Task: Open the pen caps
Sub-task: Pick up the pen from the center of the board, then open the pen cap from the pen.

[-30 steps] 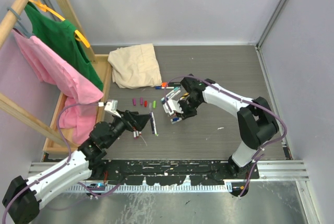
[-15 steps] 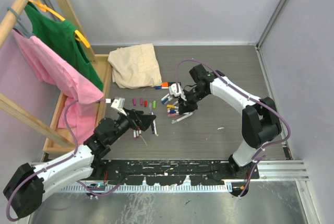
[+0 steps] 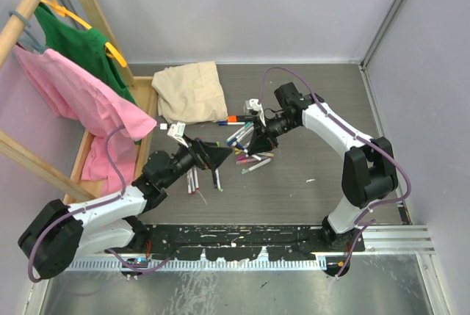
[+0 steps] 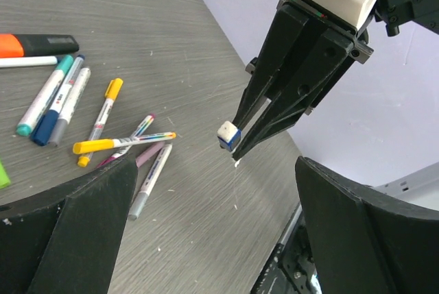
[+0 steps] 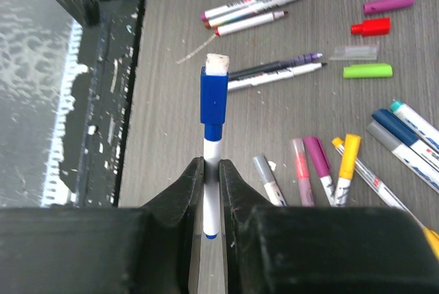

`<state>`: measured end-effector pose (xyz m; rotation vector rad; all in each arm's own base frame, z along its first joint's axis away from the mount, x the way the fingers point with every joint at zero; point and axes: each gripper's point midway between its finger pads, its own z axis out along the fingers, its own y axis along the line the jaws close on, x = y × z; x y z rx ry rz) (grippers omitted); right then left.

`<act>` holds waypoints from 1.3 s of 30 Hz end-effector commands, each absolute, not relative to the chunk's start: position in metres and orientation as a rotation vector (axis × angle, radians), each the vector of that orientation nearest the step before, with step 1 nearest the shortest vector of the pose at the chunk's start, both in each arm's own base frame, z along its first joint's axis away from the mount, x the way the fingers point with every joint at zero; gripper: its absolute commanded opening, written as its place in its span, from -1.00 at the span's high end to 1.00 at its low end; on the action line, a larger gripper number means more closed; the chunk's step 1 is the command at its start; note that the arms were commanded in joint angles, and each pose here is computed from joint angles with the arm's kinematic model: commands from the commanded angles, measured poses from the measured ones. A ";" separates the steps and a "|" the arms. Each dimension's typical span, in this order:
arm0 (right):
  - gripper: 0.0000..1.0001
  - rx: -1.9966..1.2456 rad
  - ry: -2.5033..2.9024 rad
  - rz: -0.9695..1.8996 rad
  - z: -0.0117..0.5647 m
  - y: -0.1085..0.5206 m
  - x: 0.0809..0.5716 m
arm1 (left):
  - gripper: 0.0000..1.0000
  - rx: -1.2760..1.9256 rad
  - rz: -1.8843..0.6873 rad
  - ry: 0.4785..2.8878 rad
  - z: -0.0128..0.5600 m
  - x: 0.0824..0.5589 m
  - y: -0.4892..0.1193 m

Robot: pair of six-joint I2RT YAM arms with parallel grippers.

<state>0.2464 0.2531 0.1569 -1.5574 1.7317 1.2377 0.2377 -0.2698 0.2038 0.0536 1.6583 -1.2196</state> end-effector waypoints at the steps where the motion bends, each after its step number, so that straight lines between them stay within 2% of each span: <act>1: 0.99 -1.473 1.632 1.379 0.202 0.266 0.240 | -1.00 0.042 -1.331 1.486 0.257 0.243 -0.279; 5: 0.99 -1.450 1.621 1.463 0.206 0.269 0.234 | -0.96 0.045 -1.383 1.468 0.263 0.244 -0.288; 11: 0.99 -1.427 1.618 1.538 0.208 0.271 0.229 | -0.77 0.050 -1.452 1.467 0.265 0.246 -0.300; 18: 0.98 -1.415 1.627 1.589 0.205 0.272 0.228 | -0.36 0.061 -1.498 1.489 0.259 0.249 -0.313; 20: 0.99 -1.413 1.627 1.600 0.204 0.272 0.227 | -0.20 0.069 -1.510 1.496 0.257 0.250 -0.316; 24: 0.99 -1.402 1.635 1.624 0.203 0.273 0.227 | -0.06 0.076 -1.533 1.502 0.255 0.249 -0.320; 27: 0.99 -1.393 1.636 1.639 0.203 0.273 0.228 | 0.13 0.084 -1.541 1.502 0.254 0.248 -0.322; 34: 0.99 -1.388 1.646 1.651 0.200 0.274 0.228 | 0.90 0.074 -1.533 1.525 0.250 0.251 -0.323; 37: 0.98 -1.388 1.645 1.651 0.200 0.274 0.227 | 1.00 0.072 -1.519 1.528 0.249 0.252 -0.321; 39: 0.87 -1.391 1.639 1.649 0.201 0.273 0.227 | 1.00 0.078 -1.506 1.526 0.249 0.251 -0.320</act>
